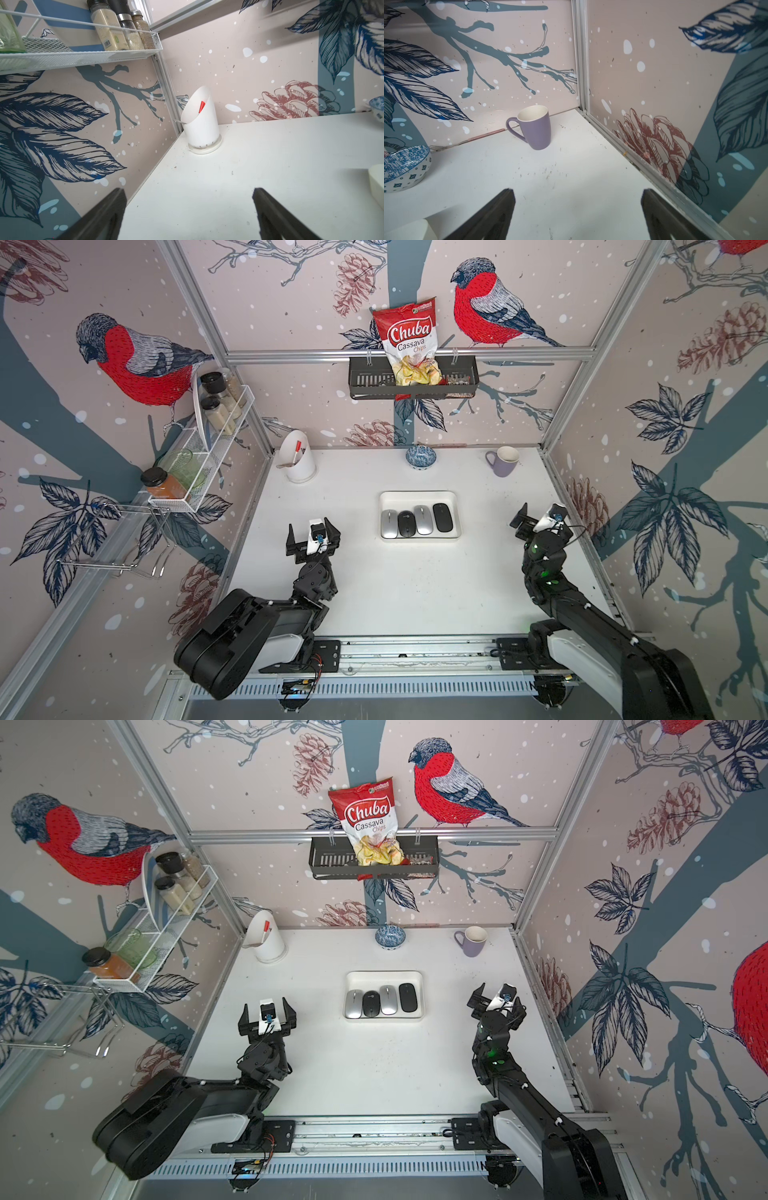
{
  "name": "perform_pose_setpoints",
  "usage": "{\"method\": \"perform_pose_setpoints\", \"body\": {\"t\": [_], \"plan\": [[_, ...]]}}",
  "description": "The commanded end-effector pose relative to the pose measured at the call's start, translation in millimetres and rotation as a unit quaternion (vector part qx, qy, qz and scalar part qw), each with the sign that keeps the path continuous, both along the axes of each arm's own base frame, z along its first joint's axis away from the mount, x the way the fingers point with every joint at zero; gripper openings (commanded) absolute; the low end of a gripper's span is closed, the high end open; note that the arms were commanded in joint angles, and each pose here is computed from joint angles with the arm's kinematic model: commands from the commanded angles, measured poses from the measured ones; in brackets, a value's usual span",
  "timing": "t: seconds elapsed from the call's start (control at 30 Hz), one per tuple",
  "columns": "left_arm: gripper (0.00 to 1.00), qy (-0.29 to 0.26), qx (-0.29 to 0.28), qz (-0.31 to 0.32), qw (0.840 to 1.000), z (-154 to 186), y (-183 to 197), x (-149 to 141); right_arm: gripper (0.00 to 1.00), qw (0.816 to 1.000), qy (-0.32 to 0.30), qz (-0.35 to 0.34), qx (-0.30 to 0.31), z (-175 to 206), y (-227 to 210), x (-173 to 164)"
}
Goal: Put the mouse in the storage box
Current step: Reset both arms
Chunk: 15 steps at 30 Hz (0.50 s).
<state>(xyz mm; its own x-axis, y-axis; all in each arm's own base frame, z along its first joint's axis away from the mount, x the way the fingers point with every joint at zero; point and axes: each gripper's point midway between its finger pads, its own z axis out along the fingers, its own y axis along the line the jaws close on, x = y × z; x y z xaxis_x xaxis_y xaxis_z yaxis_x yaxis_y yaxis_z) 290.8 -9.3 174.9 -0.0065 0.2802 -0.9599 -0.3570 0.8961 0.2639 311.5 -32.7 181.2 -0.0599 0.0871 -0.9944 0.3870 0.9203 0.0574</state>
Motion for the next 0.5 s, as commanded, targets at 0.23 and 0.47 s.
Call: {"method": "perform_pose_setpoints", "body": {"t": [0.23, 0.47], "plan": [[0.97, -0.030, -0.004, -0.051, 0.998, -0.1, -13.4, 22.8, 1.00, 0.999, -0.020, -0.020, 0.034, -20.2, -15.8, 0.2], [0.96, -0.026, -0.031, -0.090, 0.995, -9.2, -13.2, 26.2, 1.00, 0.999, -0.026, -0.002, 0.026, -25.1, -11.6, 5.4]]}}
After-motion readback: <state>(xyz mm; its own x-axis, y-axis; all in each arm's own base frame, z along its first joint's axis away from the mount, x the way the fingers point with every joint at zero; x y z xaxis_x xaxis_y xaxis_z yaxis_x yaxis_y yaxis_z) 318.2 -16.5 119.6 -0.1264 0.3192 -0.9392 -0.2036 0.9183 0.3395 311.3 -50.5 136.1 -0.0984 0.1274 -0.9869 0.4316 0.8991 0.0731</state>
